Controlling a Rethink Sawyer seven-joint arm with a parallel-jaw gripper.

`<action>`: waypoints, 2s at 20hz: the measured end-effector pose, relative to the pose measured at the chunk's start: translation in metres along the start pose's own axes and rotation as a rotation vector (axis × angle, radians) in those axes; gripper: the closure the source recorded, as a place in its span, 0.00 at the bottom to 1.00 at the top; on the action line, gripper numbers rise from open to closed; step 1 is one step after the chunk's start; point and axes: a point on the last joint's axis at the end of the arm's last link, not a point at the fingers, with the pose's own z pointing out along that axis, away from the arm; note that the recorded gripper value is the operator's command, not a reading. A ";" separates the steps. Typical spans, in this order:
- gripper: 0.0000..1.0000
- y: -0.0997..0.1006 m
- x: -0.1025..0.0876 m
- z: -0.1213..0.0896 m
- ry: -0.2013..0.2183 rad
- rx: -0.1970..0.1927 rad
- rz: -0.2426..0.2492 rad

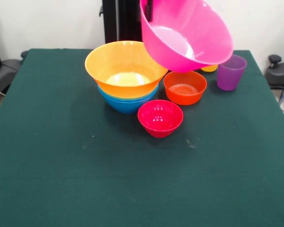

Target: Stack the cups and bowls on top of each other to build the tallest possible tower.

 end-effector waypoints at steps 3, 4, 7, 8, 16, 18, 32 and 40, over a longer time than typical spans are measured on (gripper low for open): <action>1.00 -0.009 -0.007 -0.009 0.005 -0.001 0.010; 1.00 -0.014 -0.010 -0.013 0.006 -0.002 0.013; 1.00 -0.024 -0.017 -0.020 -0.003 -0.002 0.014; 1.00 -0.028 -0.020 -0.023 -0.010 -0.002 0.015; 1.00 -0.073 -0.041 -0.040 -0.057 0.006 0.014; 1.00 -0.083 -0.043 -0.042 -0.061 0.009 0.009; 1.00 -0.115 -0.040 -0.035 -0.050 0.025 -0.087; 1.00 -0.101 -0.025 -0.027 -0.032 0.027 -0.157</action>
